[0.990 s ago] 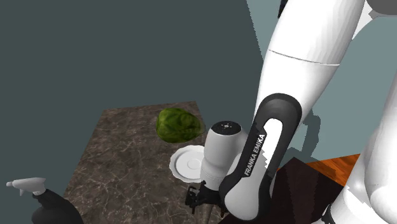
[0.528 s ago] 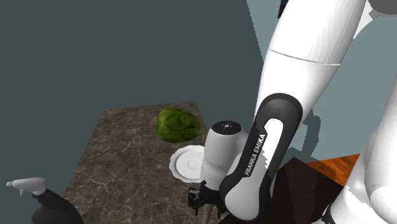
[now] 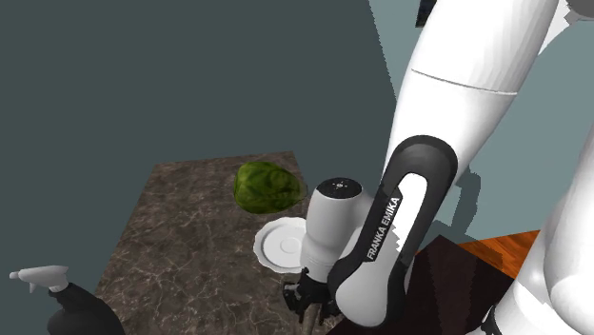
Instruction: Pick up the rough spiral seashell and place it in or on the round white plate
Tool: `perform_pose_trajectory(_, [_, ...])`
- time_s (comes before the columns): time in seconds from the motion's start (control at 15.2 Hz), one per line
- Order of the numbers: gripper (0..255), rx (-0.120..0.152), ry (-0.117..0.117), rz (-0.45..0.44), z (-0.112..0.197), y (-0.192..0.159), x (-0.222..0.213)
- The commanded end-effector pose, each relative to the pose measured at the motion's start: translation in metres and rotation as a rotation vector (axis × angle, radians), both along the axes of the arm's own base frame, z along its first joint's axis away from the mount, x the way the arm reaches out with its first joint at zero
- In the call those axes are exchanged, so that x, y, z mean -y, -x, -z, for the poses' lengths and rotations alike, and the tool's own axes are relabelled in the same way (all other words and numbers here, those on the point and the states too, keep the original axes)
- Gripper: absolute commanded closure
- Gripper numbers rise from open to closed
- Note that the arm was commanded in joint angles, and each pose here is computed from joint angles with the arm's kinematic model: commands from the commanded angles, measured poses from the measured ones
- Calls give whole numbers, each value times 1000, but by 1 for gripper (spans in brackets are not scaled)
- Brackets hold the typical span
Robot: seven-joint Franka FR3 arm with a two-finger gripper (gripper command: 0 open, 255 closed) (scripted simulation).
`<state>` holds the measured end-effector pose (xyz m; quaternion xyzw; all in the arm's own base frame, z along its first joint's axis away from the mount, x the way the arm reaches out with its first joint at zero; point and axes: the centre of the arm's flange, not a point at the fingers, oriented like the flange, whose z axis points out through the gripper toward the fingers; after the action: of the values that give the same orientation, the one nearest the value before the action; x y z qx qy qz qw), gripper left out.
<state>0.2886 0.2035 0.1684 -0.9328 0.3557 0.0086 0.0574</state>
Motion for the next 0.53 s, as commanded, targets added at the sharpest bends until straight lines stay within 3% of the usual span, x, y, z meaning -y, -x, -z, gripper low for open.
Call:
perform_pose_trajectory(0.0, [255,1,-1,-2,-10,0,-1])
perform_pose_trajectory(0.46, [255,1,-1,-2,-47,0,-1])
